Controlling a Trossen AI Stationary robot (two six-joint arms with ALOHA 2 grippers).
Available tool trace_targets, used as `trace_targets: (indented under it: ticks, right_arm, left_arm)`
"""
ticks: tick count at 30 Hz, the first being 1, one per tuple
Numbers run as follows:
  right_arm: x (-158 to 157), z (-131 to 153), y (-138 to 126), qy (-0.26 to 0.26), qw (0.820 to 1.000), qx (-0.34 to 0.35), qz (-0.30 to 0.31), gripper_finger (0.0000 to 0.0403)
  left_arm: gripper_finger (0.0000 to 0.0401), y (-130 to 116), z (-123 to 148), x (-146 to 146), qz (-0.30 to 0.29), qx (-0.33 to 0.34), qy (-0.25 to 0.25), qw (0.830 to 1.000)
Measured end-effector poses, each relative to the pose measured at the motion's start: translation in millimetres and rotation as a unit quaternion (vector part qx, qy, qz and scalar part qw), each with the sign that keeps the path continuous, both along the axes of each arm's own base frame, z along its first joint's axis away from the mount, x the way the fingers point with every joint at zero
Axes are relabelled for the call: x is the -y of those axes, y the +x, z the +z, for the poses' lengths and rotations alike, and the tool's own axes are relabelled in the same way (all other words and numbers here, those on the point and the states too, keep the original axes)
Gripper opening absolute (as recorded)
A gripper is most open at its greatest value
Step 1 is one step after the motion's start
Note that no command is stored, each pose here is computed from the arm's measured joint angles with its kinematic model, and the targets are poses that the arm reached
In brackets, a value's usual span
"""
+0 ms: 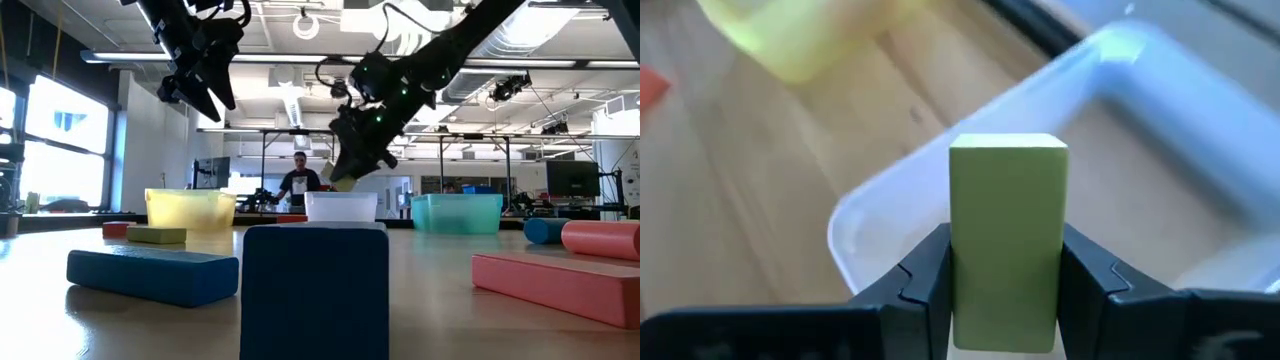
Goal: Sort & place blocks by color
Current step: Put the green block into the transparent bin, then put the blue block into the green bin
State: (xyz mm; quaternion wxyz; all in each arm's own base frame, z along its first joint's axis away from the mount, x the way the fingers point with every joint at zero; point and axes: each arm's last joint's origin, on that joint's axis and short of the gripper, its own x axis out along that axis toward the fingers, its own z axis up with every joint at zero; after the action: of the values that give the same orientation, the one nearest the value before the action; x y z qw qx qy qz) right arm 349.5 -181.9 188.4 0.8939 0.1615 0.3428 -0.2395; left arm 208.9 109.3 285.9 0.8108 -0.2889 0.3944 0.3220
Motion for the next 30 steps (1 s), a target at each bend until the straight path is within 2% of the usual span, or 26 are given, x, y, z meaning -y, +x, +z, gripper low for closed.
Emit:
trace_targets:
  ticks: [4, 10, 13, 19, 25, 30]
  right_arm:
    - [2.6, -7.2, -2.5, 0.017, 1.0, -0.016, 0.0, 0.0112]
    - [3.3, -5.8, -4.0, 0.004, 1.0, -0.025, -0.015, 0.0201]
    - [3.0, -4.4, -4.2, 0.005, 1.0, -0.023, -0.013, 0.0223]
    - [-0.5, 11.0, -9.4, 0.006, 1.0, -0.012, -0.007, 0.0229]
    - [-6.2, 45.3, -19.6, -0.013, 1.0, 0.026, -0.006, 0.023]
    - [-17.1, 75.6, -29.9, -0.003, 0.997, 0.072, -0.029, 0.023]
  left_arm:
    - [0.0207, 0.2, 0.0, 0.3, -0.004, 0.0, 0.0, 1.0]
    - [0.0207, 0.5, 0.0, 1.0, -0.011, 0.005, -0.01, 1.0]
    - [0.0207, 1.4, 0.0, 2.8, -0.026, 0.014, -0.027, 0.999]
    - [0.0207, 8.9, 0.2, 18.6, -0.071, 0.021, -0.042, 0.996]
    - [0.0207, 20.7, 1.6, 46.8, -0.128, 0.03, -0.039, 0.991]
    - [0.0207, 28.2, 3.2, 70.3, -0.186, 0.04, -0.028, 0.981]
